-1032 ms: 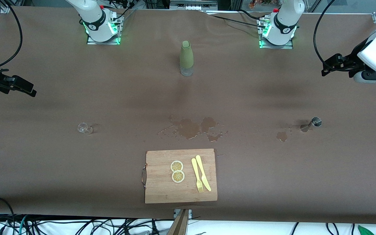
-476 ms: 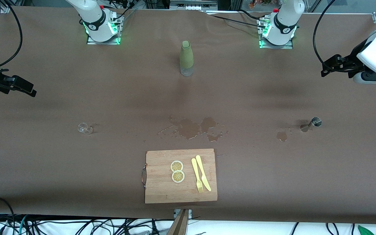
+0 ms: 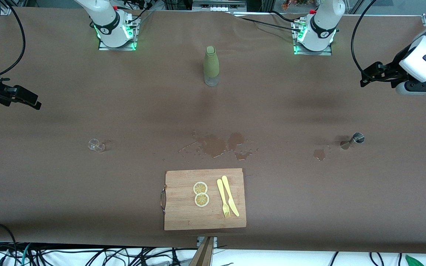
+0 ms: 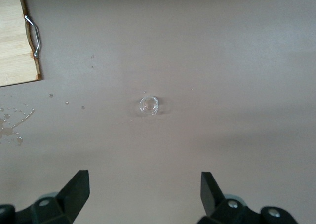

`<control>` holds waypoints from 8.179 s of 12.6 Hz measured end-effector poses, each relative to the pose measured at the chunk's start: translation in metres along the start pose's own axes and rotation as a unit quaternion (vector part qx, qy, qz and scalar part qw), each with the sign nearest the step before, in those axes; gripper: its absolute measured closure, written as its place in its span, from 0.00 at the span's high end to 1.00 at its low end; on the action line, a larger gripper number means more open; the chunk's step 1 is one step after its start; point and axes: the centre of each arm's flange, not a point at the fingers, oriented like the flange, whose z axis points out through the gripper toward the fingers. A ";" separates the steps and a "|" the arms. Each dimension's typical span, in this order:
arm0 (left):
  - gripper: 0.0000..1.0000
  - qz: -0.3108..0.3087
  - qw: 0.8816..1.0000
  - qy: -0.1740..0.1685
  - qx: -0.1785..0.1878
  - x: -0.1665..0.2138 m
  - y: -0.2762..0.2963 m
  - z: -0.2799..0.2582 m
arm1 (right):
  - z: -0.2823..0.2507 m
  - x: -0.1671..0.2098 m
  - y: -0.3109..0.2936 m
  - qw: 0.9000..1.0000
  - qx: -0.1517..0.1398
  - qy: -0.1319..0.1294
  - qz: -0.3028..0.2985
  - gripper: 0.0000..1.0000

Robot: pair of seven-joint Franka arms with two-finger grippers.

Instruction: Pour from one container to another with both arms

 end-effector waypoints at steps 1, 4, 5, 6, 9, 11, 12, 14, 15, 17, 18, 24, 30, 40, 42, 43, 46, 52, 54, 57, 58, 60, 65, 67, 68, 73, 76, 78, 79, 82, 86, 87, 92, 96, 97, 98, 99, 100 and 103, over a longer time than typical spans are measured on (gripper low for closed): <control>1.00 -0.001 1.000 0.000 0.000 0.000 0.000 0.000 | 0.000 0.000 0.000 1.000 0.000 0.000 0.000 1.00; 1.00 -0.003 1.000 0.000 0.000 0.000 -0.002 0.000 | 0.000 0.000 0.000 1.000 0.000 0.000 0.000 1.00; 1.00 -0.004 1.000 0.000 0.000 0.000 -0.002 0.000 | 0.000 0.000 0.000 1.000 0.000 0.000 0.000 1.00; 1.00 -0.004 1.000 0.000 0.000 0.000 -0.003 0.000 | 0.000 0.000 0.000 1.000 0.000 0.000 0.000 1.00; 1.00 -0.005 1.000 0.000 0.000 0.000 -0.004 0.000 | 0.000 0.000 0.000 1.000 0.000 0.000 0.000 1.00; 1.00 -0.006 1.000 0.000 -0.001 0.000 -0.005 0.000 | 0.000 0.000 0.000 1.000 0.000 0.000 0.000 1.00; 1.00 -0.007 1.000 0.000 -0.001 0.000 -0.006 0.000 | 0.000 0.000 0.000 1.000 0.000 0.000 0.000 1.00; 1.00 -0.008 1.000 0.000 -0.001 0.000 -0.007 0.000 | 0.004 0.000 0.000 1.000 0.000 -0.005 -0.015 1.00; 1.00 -0.010 1.000 0.000 -0.001 0.000 -0.009 0.000 | 0.010 0.001 -0.001 0.999 -0.001 -0.011 -0.042 1.00; 1.00 -0.009 1.000 0.001 -0.002 0.001 -0.014 -0.001 | 0.029 0.006 -0.001 0.991 -0.001 -0.028 -0.134 1.00; 1.00 -0.005 1.000 0.003 -0.002 0.002 -0.018 -0.001 | 0.039 0.010 0.001 0.983 0.000 -0.035 -0.183 1.00; 1.00 0.045 0.999 0.022 -0.013 0.019 -0.058 0.009 | 0.099 0.031 0.050 0.931 0.072 -0.053 -0.354 1.00; 1.00 0.161 0.978 0.070 -0.110 0.051 -0.154 0.058 | 0.198 0.050 0.117 0.850 0.251 0.028 -0.461 1.00; 1.00 0.442 0.798 0.267 -0.310 0.070 -0.283 0.262 | 0.362 0.049 0.169 0.690 0.362 0.221 -0.586 1.00; 1.00 0.486 0.747 0.322 -0.319 0.070 -0.292 0.306 | 0.387 0.054 0.167 0.659 0.362 0.247 -0.611 1.00; 1.00 0.502 0.724 0.345 -0.322 0.070 -0.293 0.323 | 0.399 0.057 0.163 0.645 0.361 0.256 -0.623 1.00; 1.00 0.534 0.681 0.382 -0.324 0.068 -0.293 0.356 | 0.436 0.061 0.146 0.606 0.371 0.273 -0.648 1.00; 1.00 0.548 0.642 0.441 -0.304 0.063 -0.305 0.398 | 0.479 0.056 0.128 0.587 0.394 0.294 -0.643 1.00; 1.00 0.544 0.634 0.455 -0.308 0.063 -0.302 0.419 | 0.481 0.057 0.117 0.581 0.400 0.296 -0.644 1.00; 1.00 0.533 0.627 0.476 -0.309 0.057 -0.304 0.453 | 0.481 0.057 0.108 0.576 0.404 0.297 -0.646 1.00; 1.00 0.529 0.624 0.483 -0.311 0.055 -0.303 0.463 | 0.481 0.057 0.108 0.576 0.404 0.297 -0.645 1.00; 1.00 0.526 0.620 0.488 -0.317 0.056 -0.300 0.476 | 0.481 0.057 0.109 0.576 0.404 0.298 -0.645 0.97; 1.00 0.512 0.614 0.502 -0.331 0.062 -0.281 0.496 | 0.481 0.057 0.111 0.577 0.404 0.298 -0.644 0.65; 1.00 0.500 0.609 0.516 -0.336 0.068 -0.269 0.498 | 0.481 0.057 0.111 0.580 0.406 0.297 -0.641 0.49; 1.00 0.495 0.606 0.522 -0.340 0.071 -0.264 0.499 | 0.481 0.056 0.110 0.585 0.412 0.293 -0.634 0.49; 1.00 0.483 0.599 0.535 -0.350 0.075 -0.254 0.501 | 0.476 0.050 0.088 0.632 0.490 0.232 -0.554 0.49; 0.95 0.480 0.599 0.534 -0.354 0.072 -0.252 0.510 | 0.467 0.058 0.051 0.639 0.515 0.206 -0.533 0.49; 0.88 0.480 0.598 0.535 -0.354 0.072 -0.252 0.510 | 0.462 0.061 0.022 0.634 0.527 0.193 -0.532 0.49; 0.75 0.480 0.597 0.535 -0.355 0.072 -0.252 0.510 | 0.461 0.061 0.008 0.631 0.534 0.187 -0.530 0.49; 0.41 0.480 0.595 0.536 -0.357 0.072 -0.251 0.509 | 0.456 0.059 -0.023 0.631 0.554 0.168 -0.517 0.49; 0.09 0.480 0.592 0.538 -0.361 0.073 -0.248 0.510 | 0.450 0.060 -0.062 0.633 0.569 0.153 -0.502 0.49; 0.09 0.481 0.588 0.539 -0.365 0.076 -0.242 0.509 | 0.449 0.061 -0.072 0.635 0.568 0.150 -0.502 0.49; 0.09 0.484 0.549 0.554 -0.397 0.100 -0.181 0.493 | 0.442 0.066 -0.121 0.647 0.561 0.157 -0.492 0.49; 0.09 0.498 0.538 0.553 -0.396 0.128 -0.115 0.480 | 0.419 0.060 -0.163 0.680 0.538 0.137 -0.479 0.49; 0.09 0.503 0.535 0.551 -0.396 0.133 -0.096 0.476 | 0.410 0.054 -0.177 0.691 0.534 0.127 -0.470 0.49; 0.09 0.508 0.533 0.548 -0.397 0.138 -0.076 0.473 | 0.402 0.046 -0.193 0.703 0.530 0.123 -0.458 0.49; 0.09 0.515 0.532 0.544 -0.396 0.142 -0.058 0.471 | 0.398 0.037 -0.209 0.712 0.531 0.123 -0.444 0.49; 0.09 0.521 0.532 0.540 -0.393 0.145 -0.041 0.468 | 0.397 0.028 -0.225 0.718 0.534 0.120 -0.429 0.49; 0.09 0.526 0.535 0.524 -0.402 0.150 0.008 0.460 | 0.401 0.011 -0.256 0.741 0.535 0.115 -0.389 0.49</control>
